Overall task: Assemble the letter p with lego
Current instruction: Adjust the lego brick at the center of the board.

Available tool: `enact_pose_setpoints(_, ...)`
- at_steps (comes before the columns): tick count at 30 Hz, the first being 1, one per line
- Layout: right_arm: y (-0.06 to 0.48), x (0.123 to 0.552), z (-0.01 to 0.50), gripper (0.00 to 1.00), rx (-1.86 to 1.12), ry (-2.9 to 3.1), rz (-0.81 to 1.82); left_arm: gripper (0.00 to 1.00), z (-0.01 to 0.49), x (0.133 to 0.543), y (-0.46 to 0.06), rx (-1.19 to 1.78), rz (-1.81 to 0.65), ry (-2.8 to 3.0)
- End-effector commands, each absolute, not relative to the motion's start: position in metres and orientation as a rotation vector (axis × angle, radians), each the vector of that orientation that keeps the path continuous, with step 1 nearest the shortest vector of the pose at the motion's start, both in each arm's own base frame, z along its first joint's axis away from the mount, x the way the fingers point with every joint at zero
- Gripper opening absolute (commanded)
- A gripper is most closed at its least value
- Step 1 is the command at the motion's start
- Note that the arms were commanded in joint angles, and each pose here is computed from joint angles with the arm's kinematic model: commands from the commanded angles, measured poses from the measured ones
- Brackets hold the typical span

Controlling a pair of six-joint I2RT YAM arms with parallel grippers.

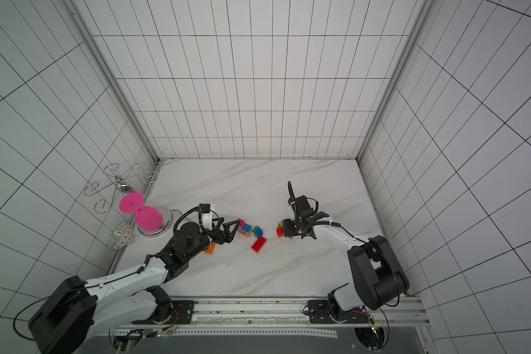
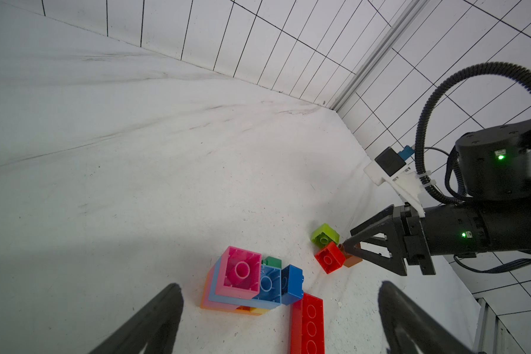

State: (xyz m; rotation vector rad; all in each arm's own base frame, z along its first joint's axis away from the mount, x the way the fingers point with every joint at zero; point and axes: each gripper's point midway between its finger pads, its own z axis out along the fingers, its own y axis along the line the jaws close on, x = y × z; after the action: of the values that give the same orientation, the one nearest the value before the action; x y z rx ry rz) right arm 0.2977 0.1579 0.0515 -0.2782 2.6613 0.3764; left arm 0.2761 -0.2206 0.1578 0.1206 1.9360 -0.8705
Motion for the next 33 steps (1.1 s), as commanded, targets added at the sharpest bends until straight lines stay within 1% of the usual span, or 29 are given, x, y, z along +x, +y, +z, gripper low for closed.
enact_pose_setpoints(1, 0.154, 0.283, 0.046, 0.48, -0.254, 2.680, 0.412, 0.98, 0.167, 0.279, -0.224, 0.120, -0.891, 1.919)
enact_pose_setpoints(11, 0.152, 0.274, 0.042, 0.48, -0.220, 2.711, 0.393, 0.98, 0.168, 0.279, -0.224, 0.123, -0.890, 1.917)
enact_pose_setpoints(17, 0.157, 0.272, 0.038, 0.50, -0.261, 2.732, 0.327, 0.98, 0.168, 0.279, -0.225, 0.126, -0.891, 1.917)
enact_pose_setpoints(25, 0.162, 0.270, 0.031, 0.49, -0.317, 2.759, 0.233, 0.98, 0.169, 0.279, -0.224, 0.123, -0.888, 1.915)
enact_pose_setpoints(27, 0.161, 0.271, 0.029, 0.46, -0.316, 2.765, 0.205, 0.98, 0.170, 0.279, -0.223, 0.121, -0.890, 1.911)
enact_pose_setpoints(31, 0.160, 0.272, 0.028, 0.26, -0.301, 2.776, 0.175, 0.98, 0.171, 0.278, -0.223, 0.123, -0.891, 1.908)
enact_pose_setpoints(33, 0.159, 0.268, 0.029, 0.23, -0.295, 2.783, 0.172, 0.98, 0.171, 0.278, -0.223, 0.121, -0.890, 1.908)
